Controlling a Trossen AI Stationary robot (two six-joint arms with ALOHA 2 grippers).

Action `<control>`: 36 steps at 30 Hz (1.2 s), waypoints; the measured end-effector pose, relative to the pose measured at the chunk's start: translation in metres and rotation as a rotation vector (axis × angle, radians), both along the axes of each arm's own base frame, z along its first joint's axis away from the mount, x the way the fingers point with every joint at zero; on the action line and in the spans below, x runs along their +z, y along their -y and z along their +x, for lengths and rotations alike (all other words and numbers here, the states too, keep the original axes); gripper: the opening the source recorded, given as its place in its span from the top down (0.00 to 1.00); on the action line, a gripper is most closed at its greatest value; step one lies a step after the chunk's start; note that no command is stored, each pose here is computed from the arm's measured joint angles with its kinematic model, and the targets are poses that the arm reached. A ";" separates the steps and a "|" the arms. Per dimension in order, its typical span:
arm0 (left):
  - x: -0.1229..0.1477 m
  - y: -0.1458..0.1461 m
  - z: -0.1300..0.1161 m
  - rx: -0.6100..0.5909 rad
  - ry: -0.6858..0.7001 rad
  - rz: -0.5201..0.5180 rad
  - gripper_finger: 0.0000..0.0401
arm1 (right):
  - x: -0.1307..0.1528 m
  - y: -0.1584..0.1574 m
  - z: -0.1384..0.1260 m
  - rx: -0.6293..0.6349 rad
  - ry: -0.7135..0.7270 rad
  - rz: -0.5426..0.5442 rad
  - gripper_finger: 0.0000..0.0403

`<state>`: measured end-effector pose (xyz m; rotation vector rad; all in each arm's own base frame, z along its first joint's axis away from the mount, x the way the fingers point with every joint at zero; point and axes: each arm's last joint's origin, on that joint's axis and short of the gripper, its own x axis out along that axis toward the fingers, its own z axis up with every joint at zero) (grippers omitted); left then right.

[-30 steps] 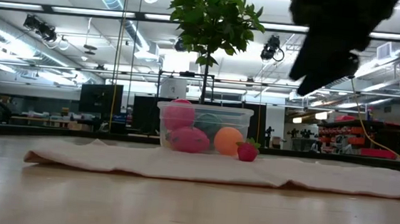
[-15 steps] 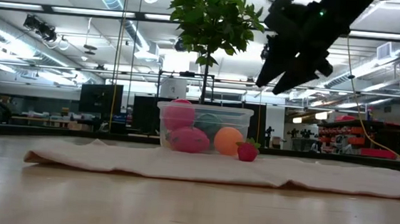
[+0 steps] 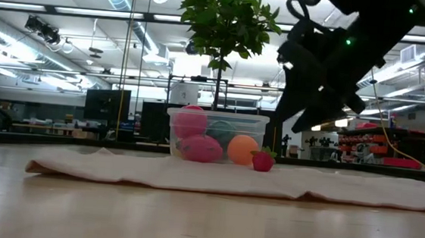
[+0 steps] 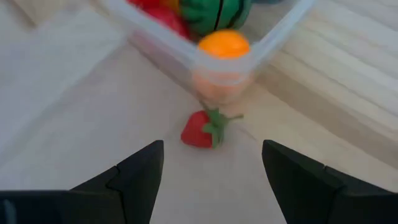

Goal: Pick and placing Produce into tupperware
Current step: Put the strawberry into the transparent bin

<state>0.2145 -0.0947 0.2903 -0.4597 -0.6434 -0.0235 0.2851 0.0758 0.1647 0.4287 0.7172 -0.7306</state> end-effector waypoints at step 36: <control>-0.005 0.003 0.004 -0.050 -0.055 -0.007 0.97 | -0.034 0.023 0.022 0.169 -0.126 -0.079 0.09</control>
